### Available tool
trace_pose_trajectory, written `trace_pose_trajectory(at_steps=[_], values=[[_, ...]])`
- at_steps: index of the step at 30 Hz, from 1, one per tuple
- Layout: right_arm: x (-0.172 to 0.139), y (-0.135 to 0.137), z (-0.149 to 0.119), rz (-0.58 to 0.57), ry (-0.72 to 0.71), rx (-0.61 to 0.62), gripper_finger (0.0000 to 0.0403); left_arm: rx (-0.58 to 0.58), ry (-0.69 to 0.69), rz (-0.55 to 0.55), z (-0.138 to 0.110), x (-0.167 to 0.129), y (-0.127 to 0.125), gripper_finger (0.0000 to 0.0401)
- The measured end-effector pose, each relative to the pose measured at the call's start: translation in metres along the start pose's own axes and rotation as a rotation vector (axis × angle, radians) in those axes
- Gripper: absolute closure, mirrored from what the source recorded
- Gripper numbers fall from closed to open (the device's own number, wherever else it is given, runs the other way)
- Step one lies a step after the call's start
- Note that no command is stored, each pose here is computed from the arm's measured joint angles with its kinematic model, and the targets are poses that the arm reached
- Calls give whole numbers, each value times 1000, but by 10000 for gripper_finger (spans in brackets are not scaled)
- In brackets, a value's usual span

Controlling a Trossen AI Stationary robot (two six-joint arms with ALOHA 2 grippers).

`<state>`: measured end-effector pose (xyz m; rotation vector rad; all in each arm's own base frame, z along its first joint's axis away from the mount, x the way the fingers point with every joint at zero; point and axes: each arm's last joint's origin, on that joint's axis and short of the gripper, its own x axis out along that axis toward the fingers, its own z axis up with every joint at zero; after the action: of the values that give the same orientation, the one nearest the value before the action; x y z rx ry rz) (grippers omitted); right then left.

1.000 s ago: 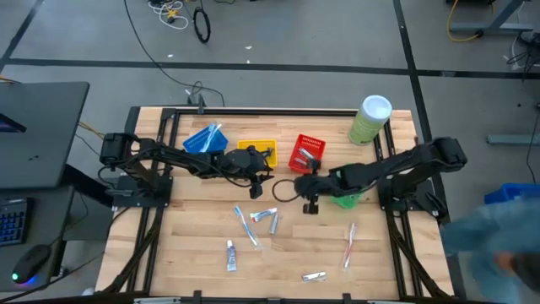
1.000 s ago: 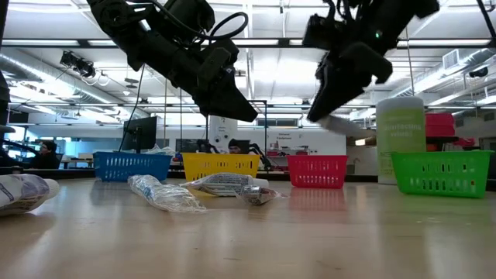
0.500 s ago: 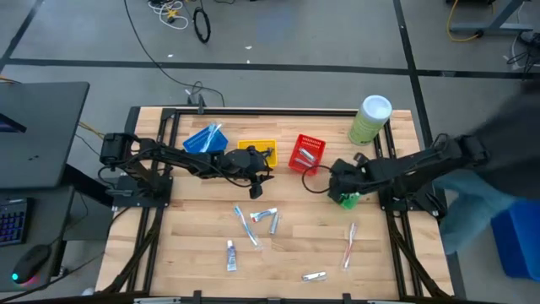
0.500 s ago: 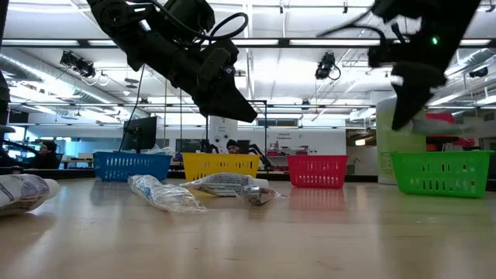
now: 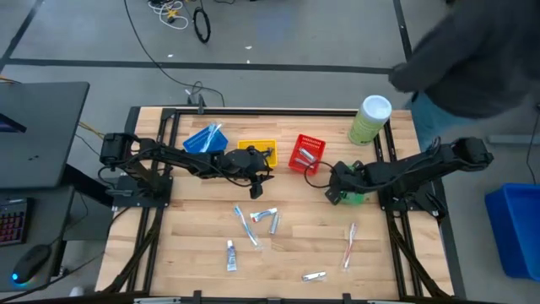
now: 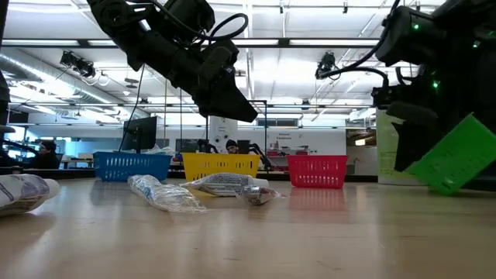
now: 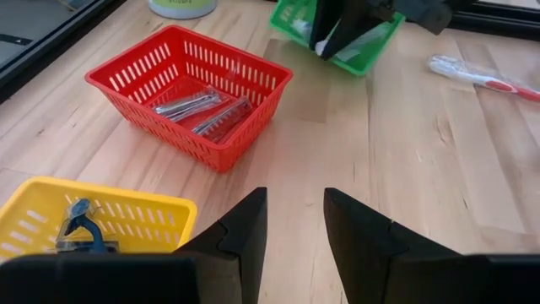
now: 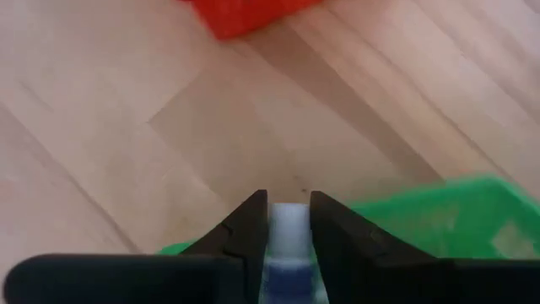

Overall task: Pick & Place Travel size toiletries
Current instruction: Put the white toothpaste into the green bin, then adjust the green bin

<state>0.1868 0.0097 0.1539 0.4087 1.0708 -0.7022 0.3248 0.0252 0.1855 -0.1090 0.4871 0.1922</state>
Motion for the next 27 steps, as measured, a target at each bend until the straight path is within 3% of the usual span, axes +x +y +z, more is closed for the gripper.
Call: trace_pose_trajectory(at_steps=[7,17,22,27], values=[[-3,0,2,-11,5,-26,247,1,0,0,0,0,0,275],[-41,9,29,-17,36,-139,211,3,0,0,0,0,0,275],[-68,9,36,35,219,-147,215,3,0,0,0,0,0,275],[-73,5,20,83,481,-84,227,1,0,0,0,0,0,275]])
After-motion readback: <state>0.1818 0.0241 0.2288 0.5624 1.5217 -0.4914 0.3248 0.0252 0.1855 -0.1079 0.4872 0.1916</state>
